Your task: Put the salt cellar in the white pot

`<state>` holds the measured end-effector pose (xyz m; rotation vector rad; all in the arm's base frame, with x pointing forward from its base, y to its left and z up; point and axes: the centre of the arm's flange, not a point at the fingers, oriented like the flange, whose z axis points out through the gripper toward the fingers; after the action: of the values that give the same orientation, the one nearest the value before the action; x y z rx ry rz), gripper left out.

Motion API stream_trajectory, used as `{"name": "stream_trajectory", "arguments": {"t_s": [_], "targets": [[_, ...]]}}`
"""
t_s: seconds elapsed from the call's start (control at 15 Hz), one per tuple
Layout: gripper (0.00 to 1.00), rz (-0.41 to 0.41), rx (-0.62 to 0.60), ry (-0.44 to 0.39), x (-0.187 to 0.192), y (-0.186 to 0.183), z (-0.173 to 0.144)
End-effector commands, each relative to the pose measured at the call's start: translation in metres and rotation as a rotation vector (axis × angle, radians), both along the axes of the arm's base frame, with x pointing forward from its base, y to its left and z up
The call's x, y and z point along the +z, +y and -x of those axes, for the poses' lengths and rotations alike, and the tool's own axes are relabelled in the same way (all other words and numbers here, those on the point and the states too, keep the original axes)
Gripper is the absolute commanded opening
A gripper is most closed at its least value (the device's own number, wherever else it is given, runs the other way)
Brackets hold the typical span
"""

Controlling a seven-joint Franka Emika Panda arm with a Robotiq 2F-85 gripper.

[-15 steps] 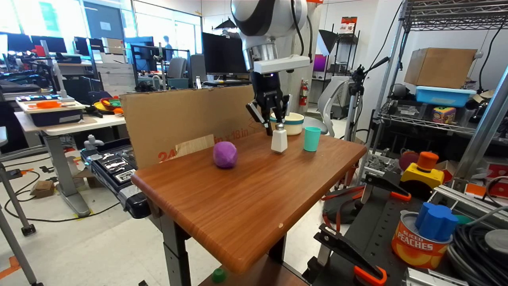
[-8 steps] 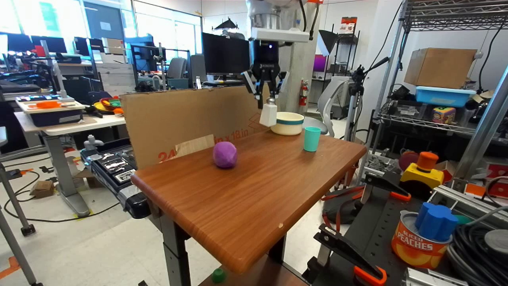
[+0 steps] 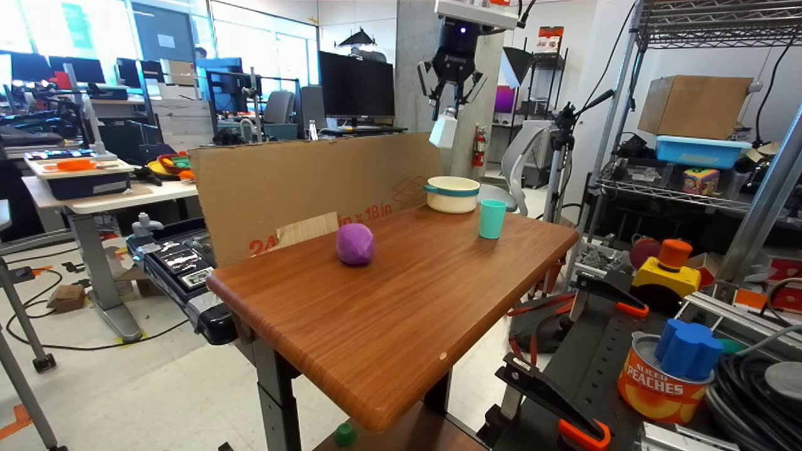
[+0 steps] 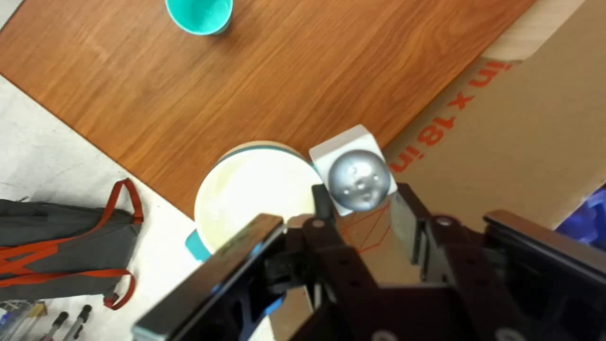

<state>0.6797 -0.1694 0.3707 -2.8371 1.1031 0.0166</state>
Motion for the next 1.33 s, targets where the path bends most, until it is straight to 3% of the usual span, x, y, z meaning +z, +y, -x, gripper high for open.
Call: {"name": "stream_trajectory", "arguments": {"t_s": [0.0, 0.53, 1.27], "targets": [[0.11, 0.011, -0.147, 0.014, 0.002, -0.042, -0.016], [0.11, 0.03, -0.31, 0.115, -0.046, -0.086, -0.041], [0.11, 0.014, -0.335, 0.259, -0.112, -0.089, -0.077]]}}
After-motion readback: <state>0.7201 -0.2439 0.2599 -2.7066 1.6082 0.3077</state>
